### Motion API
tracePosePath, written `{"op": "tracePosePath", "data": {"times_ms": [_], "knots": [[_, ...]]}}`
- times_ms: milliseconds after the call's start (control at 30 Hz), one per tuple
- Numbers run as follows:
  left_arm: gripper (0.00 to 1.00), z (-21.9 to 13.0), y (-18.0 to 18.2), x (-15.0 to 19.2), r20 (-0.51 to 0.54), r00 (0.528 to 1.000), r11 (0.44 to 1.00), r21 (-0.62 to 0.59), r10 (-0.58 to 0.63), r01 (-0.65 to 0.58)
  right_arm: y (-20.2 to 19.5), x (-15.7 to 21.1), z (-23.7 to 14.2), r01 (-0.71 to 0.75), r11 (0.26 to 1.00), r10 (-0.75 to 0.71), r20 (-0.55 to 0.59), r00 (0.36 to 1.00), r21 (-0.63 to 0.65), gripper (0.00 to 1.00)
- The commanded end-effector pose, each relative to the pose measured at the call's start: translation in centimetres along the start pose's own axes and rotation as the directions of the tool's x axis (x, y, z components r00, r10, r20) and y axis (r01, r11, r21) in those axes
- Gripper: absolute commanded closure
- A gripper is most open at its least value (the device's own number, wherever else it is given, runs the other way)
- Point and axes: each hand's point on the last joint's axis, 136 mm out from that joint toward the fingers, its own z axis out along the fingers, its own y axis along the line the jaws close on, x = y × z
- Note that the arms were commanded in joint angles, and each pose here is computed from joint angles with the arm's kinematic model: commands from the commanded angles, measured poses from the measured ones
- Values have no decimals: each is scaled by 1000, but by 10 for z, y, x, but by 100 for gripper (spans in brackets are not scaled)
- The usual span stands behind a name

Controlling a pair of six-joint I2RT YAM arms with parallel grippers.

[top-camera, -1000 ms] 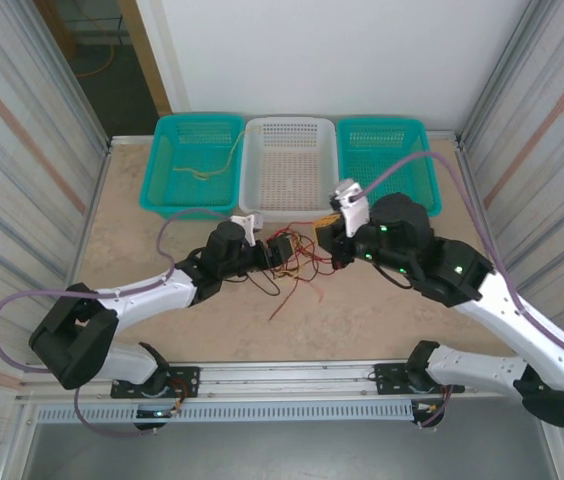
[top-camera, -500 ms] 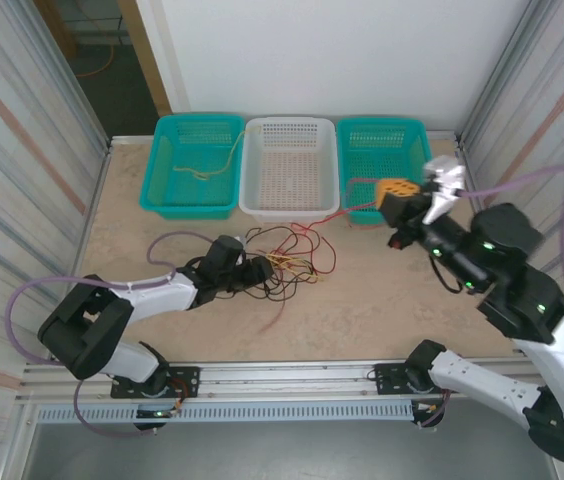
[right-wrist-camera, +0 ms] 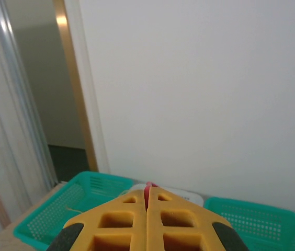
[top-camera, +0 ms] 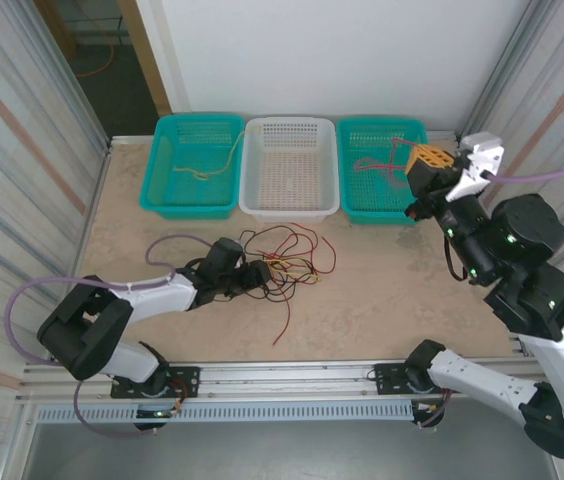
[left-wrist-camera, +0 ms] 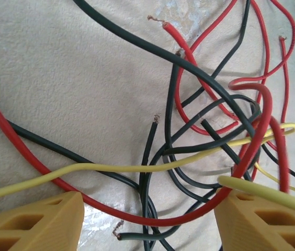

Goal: Untangle the cables

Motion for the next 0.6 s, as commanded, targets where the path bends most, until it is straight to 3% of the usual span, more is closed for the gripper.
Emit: {"op": "tracePosePath", "data": {"times_ms": [0,133,267,567], "knots": [[31,-17,-27,-12,24,1000,997,77,14,-15,-15,-7,15,60,993,-60,-3,998,106,100],[28,-36,-51,-21,65,996,989,133,62,-71,-31,9,57,99,977,-82,-99,992,189,100],[30,-61,-68,-30,127,987,979,167,99,-120,-70,27,101,43,960,1,-156,988,275,100],[31,-104,-60,-38,238,961,977,127,139,-173,-147,73,185,-66,931,162,-245,956,358,100]]}}
